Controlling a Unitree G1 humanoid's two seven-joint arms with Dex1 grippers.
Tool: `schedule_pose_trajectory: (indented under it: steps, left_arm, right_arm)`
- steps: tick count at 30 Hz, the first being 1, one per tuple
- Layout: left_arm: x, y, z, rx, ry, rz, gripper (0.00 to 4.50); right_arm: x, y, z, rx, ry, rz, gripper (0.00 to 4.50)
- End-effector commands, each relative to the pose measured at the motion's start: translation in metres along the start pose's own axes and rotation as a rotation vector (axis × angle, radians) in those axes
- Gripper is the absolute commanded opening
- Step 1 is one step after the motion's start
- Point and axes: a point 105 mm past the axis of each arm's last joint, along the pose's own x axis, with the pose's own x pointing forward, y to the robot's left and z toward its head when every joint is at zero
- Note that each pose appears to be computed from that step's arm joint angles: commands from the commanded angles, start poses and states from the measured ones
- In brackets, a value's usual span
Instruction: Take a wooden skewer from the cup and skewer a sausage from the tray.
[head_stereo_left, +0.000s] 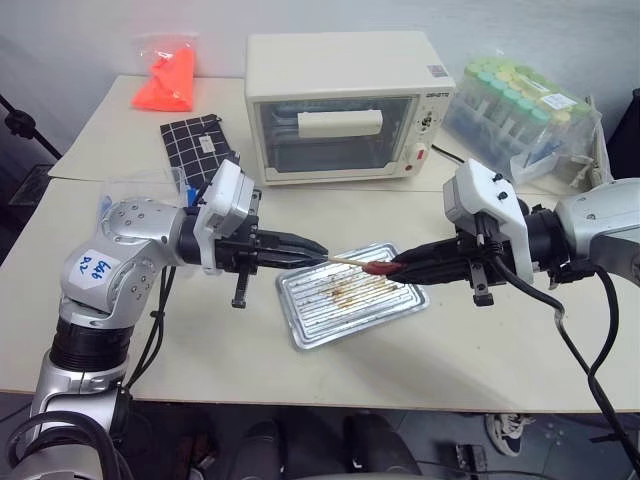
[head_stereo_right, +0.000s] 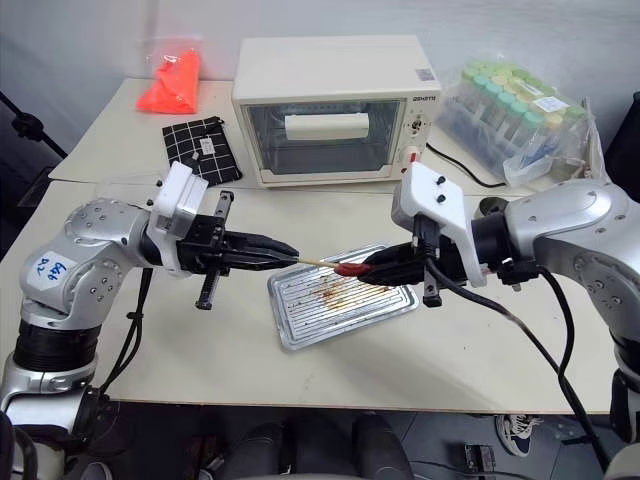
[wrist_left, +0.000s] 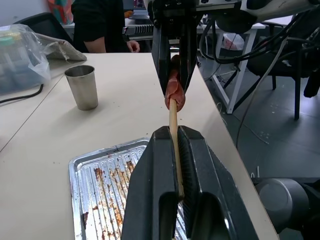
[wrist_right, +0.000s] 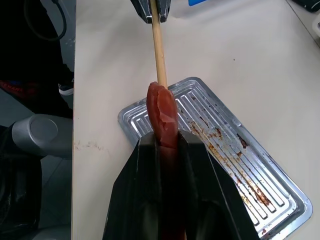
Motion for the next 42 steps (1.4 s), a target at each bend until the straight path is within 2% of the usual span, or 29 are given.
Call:
schedule_pose_trajectory:
  steps: [1, 3, 4, 10, 15, 18, 23, 24, 26, 30, 35, 38, 42]
  left_arm:
    - [0.017, -0.008, 0.003, 0.031, -0.018, -0.04, 0.0]
    - [0.016, -0.008, 0.002, 0.025, -0.02, -0.024, 0.0]
    - [0.015, -0.008, 0.001, 0.023, -0.019, -0.02, 0.0]
    - [0.009, -0.011, -0.005, 0.004, -0.012, 0.034, 0.0]
    - [-0.008, -0.013, -0.011, -0.014, 0.008, 0.142, 0.0]
    - [-0.019, -0.016, -0.015, -0.012, 0.03, 0.2, 0.0]
    - [-0.061, -0.028, -0.009, 0.019, 0.061, 0.551, 0.0]
    - [-0.067, -0.03, -0.009, 0.019, 0.066, 0.611, 0.0]
    - [-0.086, -0.032, -0.011, 0.02, 0.076, 0.786, 0.0]
    - [-0.123, -0.038, -0.017, -0.014, 0.067, 1.111, 0.0]
    - [-0.188, -0.04, -0.028, -0.098, -0.036, 1.55, 0.0]
    - [-0.21, -0.031, -0.038, -0.125, -0.041, 1.667, 0.0]
    - [-0.221, -0.013, -0.051, -0.177, -0.033, 1.692, 0.0]
  right_arm:
    - [0.006, 0.019, 0.019, -0.112, -0.065, 0.093, 0.34]
    - [0.005, 0.018, 0.018, -0.102, -0.06, 0.093, 0.88]
    - [0.004, 0.018, 0.017, -0.097, -0.058, 0.094, 0.96]
    - [0.001, 0.008, 0.016, -0.099, -0.051, 0.056, 2.61]
    - [-0.006, -0.007, 0.017, -0.126, -0.047, -0.024, 3.88]
    - [-0.01, -0.014, 0.019, -0.129, -0.058, -0.053, 3.88]
    - [-0.022, -0.027, 0.028, -0.127, -0.104, -0.106, 3.88]
    - [-0.024, -0.028, 0.029, -0.119, -0.111, -0.106, 4.06]
    - [-0.028, -0.031, 0.032, -0.117, -0.13, -0.121, 4.44]
    - [-0.032, -0.041, 0.041, -0.097, -0.191, -0.168, 4.44]
    - [-0.028, -0.043, 0.056, -0.08, -0.276, -0.154, 4.44]
    - [-0.024, -0.042, 0.058, -0.087, -0.283, -0.14, 4.44]
    - [-0.02, -0.042, 0.06, -0.088, -0.289, -0.136, 4.44]
